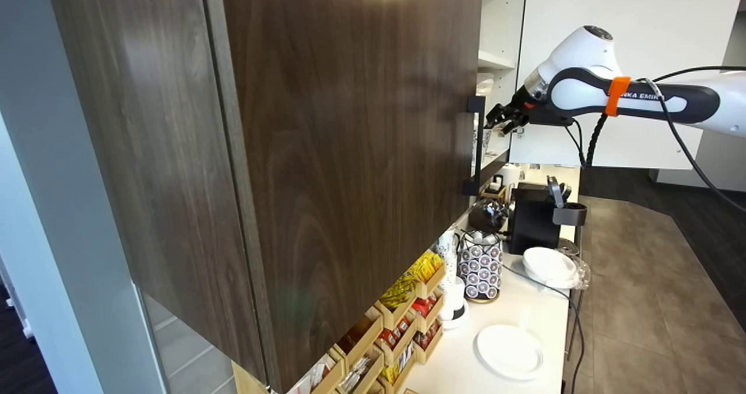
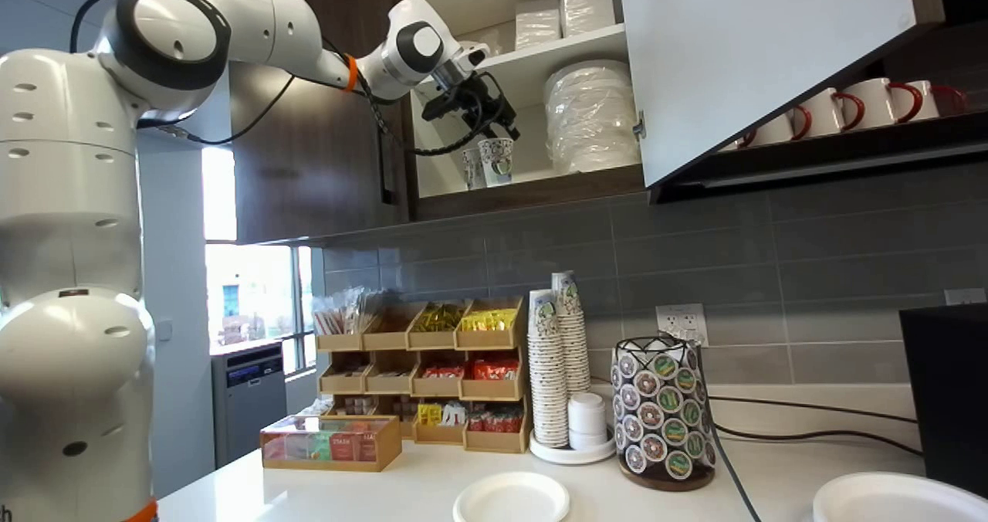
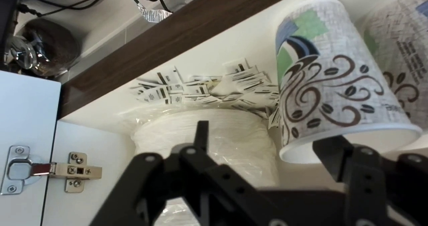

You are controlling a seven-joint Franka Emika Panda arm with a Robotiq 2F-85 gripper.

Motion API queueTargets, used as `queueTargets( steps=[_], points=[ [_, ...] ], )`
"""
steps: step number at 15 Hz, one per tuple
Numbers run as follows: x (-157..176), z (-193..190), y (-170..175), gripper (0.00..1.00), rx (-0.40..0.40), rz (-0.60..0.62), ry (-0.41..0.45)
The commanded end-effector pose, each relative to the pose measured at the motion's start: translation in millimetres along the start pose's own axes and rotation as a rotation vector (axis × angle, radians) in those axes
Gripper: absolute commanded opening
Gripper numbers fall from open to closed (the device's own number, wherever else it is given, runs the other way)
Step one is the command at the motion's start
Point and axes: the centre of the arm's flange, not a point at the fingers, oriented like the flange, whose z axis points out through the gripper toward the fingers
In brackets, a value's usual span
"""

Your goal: Stack the paper cups on the bottom shelf of the open top cabinet, pick up the stacked paper cups and put them on the white plate on the kitchen counter

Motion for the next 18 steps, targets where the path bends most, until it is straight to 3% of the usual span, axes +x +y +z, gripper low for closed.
queueTargets(
  steps=[1,8,13,18],
  points=[
    [-7,5,0,0.49,-0.003,0.049,-0.057],
    [-7,8,9,0.0,0.003,0.158,-0.087],
    [12,-9,26,0.0,-0.03,0.198,-0.03],
    [50,-55,22,0.01,-0.007,0.171,0.091]
  ],
)
